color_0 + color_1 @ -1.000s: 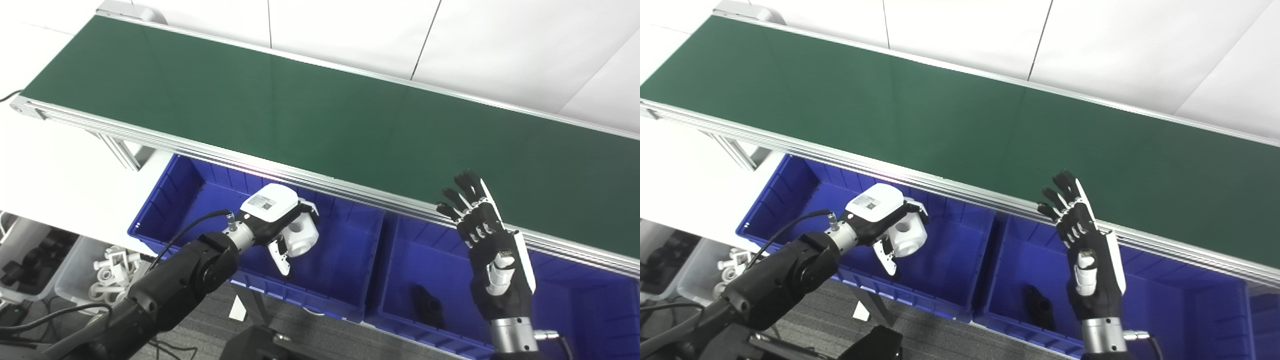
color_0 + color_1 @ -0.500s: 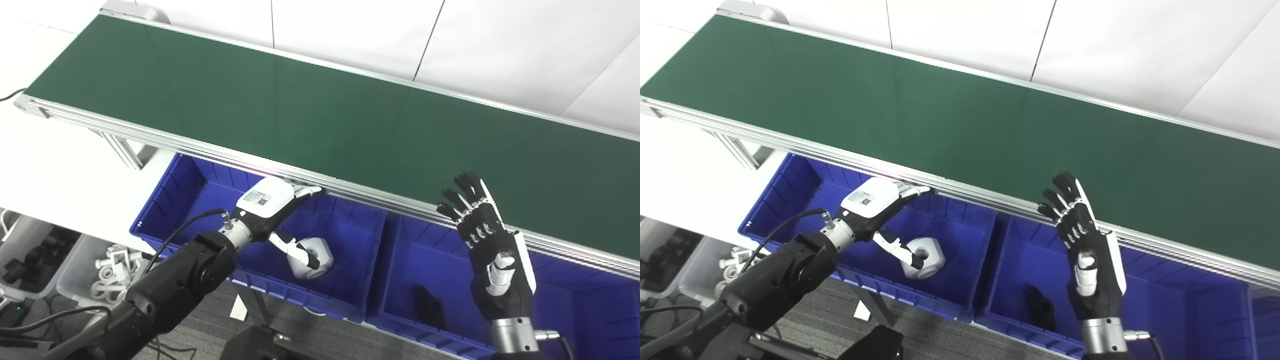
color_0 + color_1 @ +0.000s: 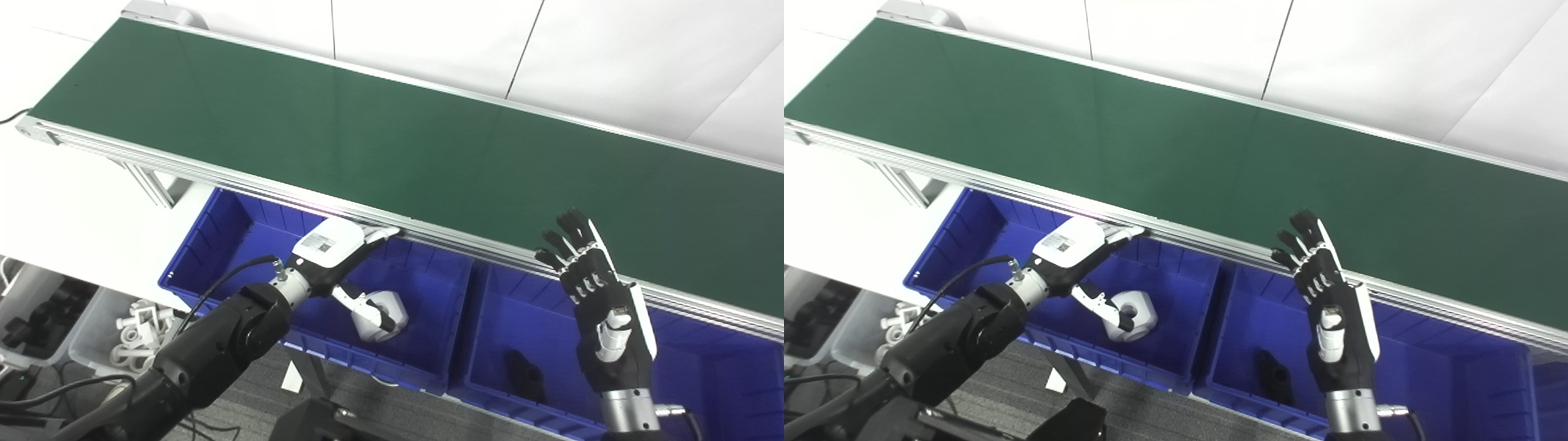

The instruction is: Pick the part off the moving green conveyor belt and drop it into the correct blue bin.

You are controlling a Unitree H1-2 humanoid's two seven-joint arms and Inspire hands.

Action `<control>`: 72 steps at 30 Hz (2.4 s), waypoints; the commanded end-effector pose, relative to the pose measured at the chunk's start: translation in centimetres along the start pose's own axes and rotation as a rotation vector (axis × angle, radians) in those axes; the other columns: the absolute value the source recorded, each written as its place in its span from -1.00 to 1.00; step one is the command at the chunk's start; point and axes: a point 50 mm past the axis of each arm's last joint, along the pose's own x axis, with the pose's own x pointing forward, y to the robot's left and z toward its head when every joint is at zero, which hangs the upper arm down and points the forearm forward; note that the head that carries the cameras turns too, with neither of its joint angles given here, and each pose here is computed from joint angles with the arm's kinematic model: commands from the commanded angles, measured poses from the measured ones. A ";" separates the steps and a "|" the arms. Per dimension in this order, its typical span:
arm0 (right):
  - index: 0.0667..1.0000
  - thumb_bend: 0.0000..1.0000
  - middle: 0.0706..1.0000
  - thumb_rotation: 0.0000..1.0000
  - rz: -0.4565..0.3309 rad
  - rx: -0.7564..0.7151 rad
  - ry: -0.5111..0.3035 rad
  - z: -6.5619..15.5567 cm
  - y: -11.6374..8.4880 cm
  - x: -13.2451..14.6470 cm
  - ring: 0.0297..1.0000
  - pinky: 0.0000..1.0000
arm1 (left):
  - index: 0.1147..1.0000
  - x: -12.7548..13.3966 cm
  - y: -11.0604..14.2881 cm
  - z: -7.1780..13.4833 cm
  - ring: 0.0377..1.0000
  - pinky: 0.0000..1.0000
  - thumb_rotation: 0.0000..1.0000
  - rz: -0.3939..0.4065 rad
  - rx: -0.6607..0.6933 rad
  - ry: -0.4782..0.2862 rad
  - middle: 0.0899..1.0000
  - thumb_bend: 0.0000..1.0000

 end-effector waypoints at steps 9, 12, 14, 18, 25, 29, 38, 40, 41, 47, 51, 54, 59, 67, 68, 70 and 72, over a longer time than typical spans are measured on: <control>0.89 1.00 0.87 1.00 -0.010 -0.008 -0.029 0.5 -0.8 0.7 0.76 0.63 | 1.00 -1.2 4.1 6.9 1.00 1.00 0.81 0.131 -0.118 -0.217 1.00 1.00; 0.89 1.00 0.87 1.00 -0.012 -0.007 -0.026 0.2 -0.9 0.7 0.77 0.63 | 1.00 -2.0 4.7 8.0 1.00 1.00 0.82 0.150 -0.177 -0.232 1.00 1.00; 0.89 1.00 0.87 1.00 -0.015 -0.006 -0.025 0.0 -0.9 0.7 0.76 0.63 | 1.00 -2.4 4.9 8.4 1.00 1.00 0.82 0.165 -0.225 -0.237 1.00 1.00; 0.89 1.00 0.86 1.00 -0.026 -0.012 -0.021 -0.6 -0.6 0.6 0.76 0.62 | 1.00 -3.1 4.7 8.5 1.00 1.00 0.76 0.231 -0.368 -0.229 1.00 1.00; 0.90 1.00 0.90 1.00 -0.035 -0.049 -0.026 -1.7 0.9 0.5 0.82 0.70 | 1.00 -2.9 1.9 5.8 1.00 0.88 0.77 0.272 -0.608 -0.113 1.00 1.00; 0.92 1.00 0.93 1.00 -0.080 -0.073 -0.033 -2.5 1.2 0.4 0.87 0.76 | 1.00 -2.3 1.0 4.4 1.00 0.96 0.84 0.287 -0.681 -0.091 1.00 1.00; 0.92 1.00 0.91 1.00 -0.149 -0.100 -0.051 -3.8 0.6 -0.7 0.85 0.77 | 0.99 -1.6 -0.5 4.2 1.00 0.88 0.79 0.229 -0.872 -0.126 1.00 1.00; 0.92 1.00 0.91 1.00 -0.151 -0.103 -0.052 -4.0 0.3 -1.0 0.85 0.78 | 1.00 -1.3 -0.8 4.6 1.00 0.87 0.78 0.222 -0.890 -0.134 1.00 1.00; 0.92 1.00 0.91 1.00 -0.151 -0.106 -0.054 -4.1 0.2 -1.1 0.85 0.78 | 1.00 -1.1 -0.9 4.9 1.00 0.87 0.77 0.224 -0.901 -0.137 1.00 1.00; 0.93 1.00 0.92 0.99 -0.149 -0.108 -0.062 -4.3 -0.7 -1.9 0.87 0.83 | 1.00 0.1 -1.5 6.6 1.00 0.93 0.79 0.247 -0.952 -0.148 1.00 1.00; 0.93 1.00 0.91 1.00 -0.154 -0.127 -0.062 -4.5 -1.4 -2.3 0.86 0.81 | 1.00 0.7 -1.7 7.7 1.00 0.96 0.79 0.257 -0.980 -0.142 1.00 1.00; 0.92 1.00 0.90 1.00 -0.156 -0.133 -0.048 -4.7 -1.9 -2.8 0.86 0.79 | 1.00 1.0 -1.9 8.3 1.00 0.97 0.79 0.259 -1.005 -0.148 1.00 1.00; 0.92 1.00 0.90 1.00 -0.151 -0.135 -0.034 -5.2 -2.0 -3.3 0.86 0.78 | 1.00 0.8 -2.6 8.5 1.00 0.98 0.79 0.257 -1.021 -0.132 1.00 1.00; 0.88 1.00 0.85 0.98 -0.136 -0.112 -0.007 -7.3 -2.0 -3.8 0.80 0.70 | 1.00 0.4 -5.0 7.6 1.00 0.92 0.78 0.248 -1.020 -0.134 1.00 1.00; 0.88 1.00 0.85 0.98 -0.137 -0.114 -0.001 -7.5 -2.1 -3.8 0.80 0.70 | 1.00 0.5 -5.1 7.6 1.00 0.91 0.78 0.249 -1.021 -0.131 1.00 1.00; 0.86 1.00 0.83 0.97 -0.139 -0.115 0.005 -7.7 -2.1 -3.7 0.79 0.68 | 1.00 0.7 -5.2 7.5 1.00 0.89 0.77 0.246 -1.022 -0.131 1.00 1.00; 0.86 1.00 0.83 0.98 -0.138 -0.116 0.005 -7.7 -2.1 -3.6 0.78 0.67 | 1.00 0.7 -5.3 7.4 1.00 0.88 0.77 0.240 -1.013 -0.129 1.00 1.00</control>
